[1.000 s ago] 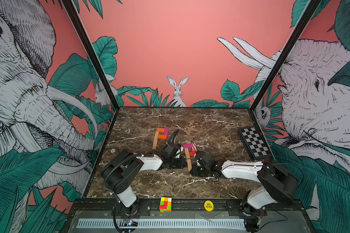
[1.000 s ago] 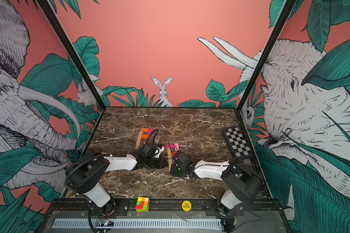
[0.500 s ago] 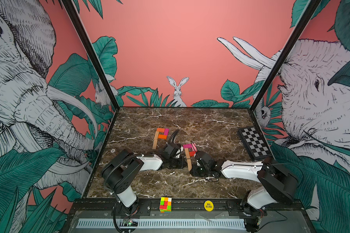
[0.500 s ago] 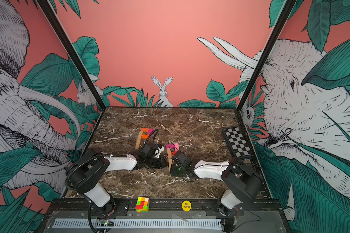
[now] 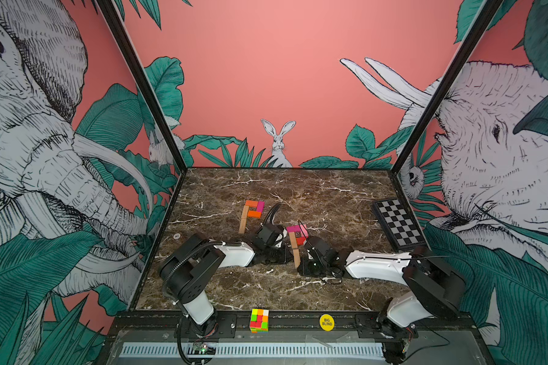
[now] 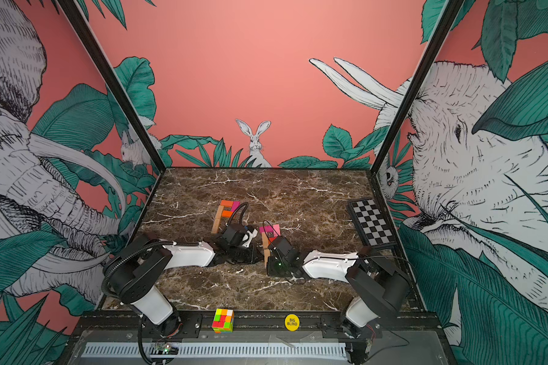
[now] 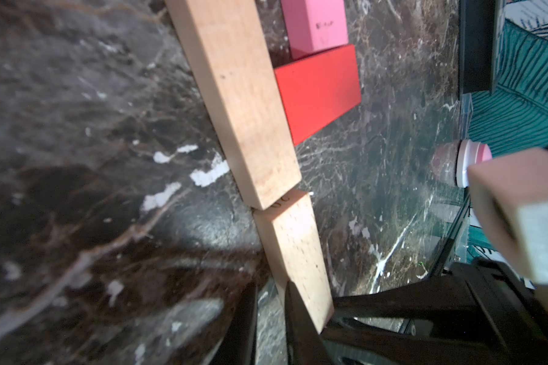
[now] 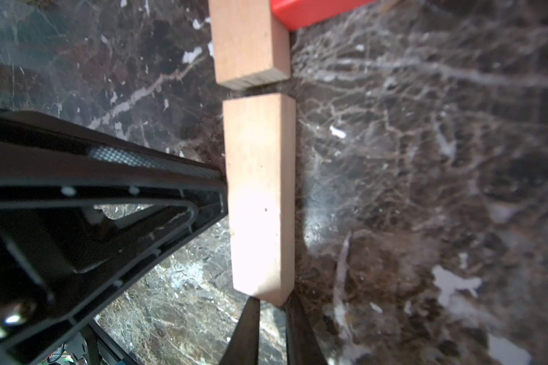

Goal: Assemble the letter p with building blocks
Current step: Assemble the building block at the center of the board.

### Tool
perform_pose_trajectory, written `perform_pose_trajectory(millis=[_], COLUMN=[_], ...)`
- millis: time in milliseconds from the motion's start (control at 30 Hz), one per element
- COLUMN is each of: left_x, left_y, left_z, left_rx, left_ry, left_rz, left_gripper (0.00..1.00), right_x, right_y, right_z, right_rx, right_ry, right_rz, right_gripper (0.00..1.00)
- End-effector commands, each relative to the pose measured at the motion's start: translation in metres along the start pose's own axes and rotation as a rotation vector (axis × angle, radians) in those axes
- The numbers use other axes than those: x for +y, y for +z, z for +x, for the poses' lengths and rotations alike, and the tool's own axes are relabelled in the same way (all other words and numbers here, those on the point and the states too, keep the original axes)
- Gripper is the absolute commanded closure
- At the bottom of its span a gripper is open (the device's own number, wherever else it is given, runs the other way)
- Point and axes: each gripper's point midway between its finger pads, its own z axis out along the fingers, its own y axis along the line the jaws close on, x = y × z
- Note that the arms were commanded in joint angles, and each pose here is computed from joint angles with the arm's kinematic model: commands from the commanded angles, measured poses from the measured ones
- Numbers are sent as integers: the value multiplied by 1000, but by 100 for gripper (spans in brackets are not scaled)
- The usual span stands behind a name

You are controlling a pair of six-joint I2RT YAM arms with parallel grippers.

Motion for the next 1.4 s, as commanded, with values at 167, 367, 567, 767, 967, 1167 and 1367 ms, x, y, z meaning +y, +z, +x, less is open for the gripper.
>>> perform_pose_trajectory(millis=[167,367,567,767,967,1167,1367], left_x=[5,7,7,4,-2,-6,-3], left_y=[0,0,-1,-5,-10,-24,-24], left_z=[4,5,5,4,0,-4,-2], left_rx=[1,2,1,-7,-20,-49,-41], left_ry=[-20,-22,-24,-20,-17,-2,-5], left_rz=[-24,-31,-27,-26,-14,-22,-31], left_gripper=[80,80,80,79,79,79,83], right_x=[-29,-29,-26,-26,-6,-4,-19], right_y=[7,7,7,-3,-3,-18,-25], right_z=[11,12,12,9,7,2,-13], right_rx=[41,45,47,22,35,-10,-19], right_ry=[-5,1,-5,-15,-53,-51,-30], right_rz=[129,122,115,116,36,3,50], right_gripper=[82,82,82,81,81,81,83])
